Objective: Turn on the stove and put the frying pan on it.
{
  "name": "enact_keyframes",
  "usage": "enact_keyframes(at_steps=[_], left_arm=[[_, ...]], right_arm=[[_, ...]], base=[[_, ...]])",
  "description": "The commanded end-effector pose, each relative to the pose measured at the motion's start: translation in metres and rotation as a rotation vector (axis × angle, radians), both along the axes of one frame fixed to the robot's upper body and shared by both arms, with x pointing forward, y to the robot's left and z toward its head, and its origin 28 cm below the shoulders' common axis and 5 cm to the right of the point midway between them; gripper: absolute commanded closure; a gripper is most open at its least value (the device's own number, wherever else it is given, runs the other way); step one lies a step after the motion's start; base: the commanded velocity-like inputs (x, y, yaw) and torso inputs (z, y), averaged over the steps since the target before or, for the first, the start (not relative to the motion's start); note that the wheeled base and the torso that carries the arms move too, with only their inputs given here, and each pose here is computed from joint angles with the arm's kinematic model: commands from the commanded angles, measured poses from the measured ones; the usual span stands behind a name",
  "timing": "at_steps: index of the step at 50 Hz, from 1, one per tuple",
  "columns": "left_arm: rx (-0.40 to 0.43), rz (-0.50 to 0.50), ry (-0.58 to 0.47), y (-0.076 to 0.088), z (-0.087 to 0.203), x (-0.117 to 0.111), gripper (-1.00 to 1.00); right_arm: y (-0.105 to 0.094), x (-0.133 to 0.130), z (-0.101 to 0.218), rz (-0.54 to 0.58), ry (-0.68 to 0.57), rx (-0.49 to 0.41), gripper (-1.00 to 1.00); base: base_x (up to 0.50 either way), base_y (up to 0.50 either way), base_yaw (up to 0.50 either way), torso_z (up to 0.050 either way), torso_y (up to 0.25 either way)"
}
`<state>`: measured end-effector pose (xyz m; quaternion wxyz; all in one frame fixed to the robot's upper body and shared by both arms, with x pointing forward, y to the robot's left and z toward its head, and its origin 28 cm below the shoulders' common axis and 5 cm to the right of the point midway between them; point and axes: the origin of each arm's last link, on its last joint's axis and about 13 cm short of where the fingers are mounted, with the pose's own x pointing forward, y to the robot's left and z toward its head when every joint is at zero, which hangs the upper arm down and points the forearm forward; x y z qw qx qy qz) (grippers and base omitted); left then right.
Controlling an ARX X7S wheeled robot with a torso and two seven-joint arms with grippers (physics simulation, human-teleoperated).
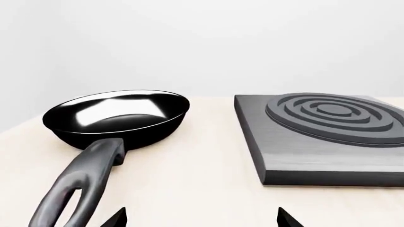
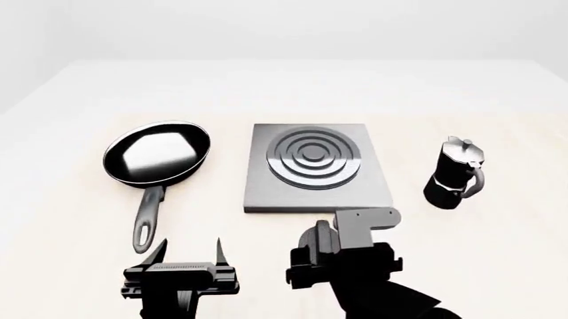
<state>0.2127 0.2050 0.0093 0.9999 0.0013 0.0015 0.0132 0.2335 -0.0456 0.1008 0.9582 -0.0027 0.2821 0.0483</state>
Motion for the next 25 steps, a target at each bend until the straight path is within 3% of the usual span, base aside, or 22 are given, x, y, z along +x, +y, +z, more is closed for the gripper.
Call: enact_keyframes(at_steps=[1,9,25], left_arm=[[0.001,0.0,0.0,0.0,-0.001,0.0,-1.0],[0.0,0.0,0.0,0.0,0.0,0.0,-1.0],[0.0,0.0,0.002,0.0,0.0,0.0,-1.0]], right_arm=[[0.001,0.002,-0.005,-0.003,0.009,-0.003,-1.0],[0.0,0.002,-0.007,-0.016,0.014,-0.015,-1.0],[-0.016,-0.01,-0.007,-0.143,0.003,-0.126,-1.0]], base=[[0.0,0.0,0.0,0.0,0.0],[0.0,0.0,0.0,0.0,0.0],[0.0,0.0,0.0,0.0,0.0]])
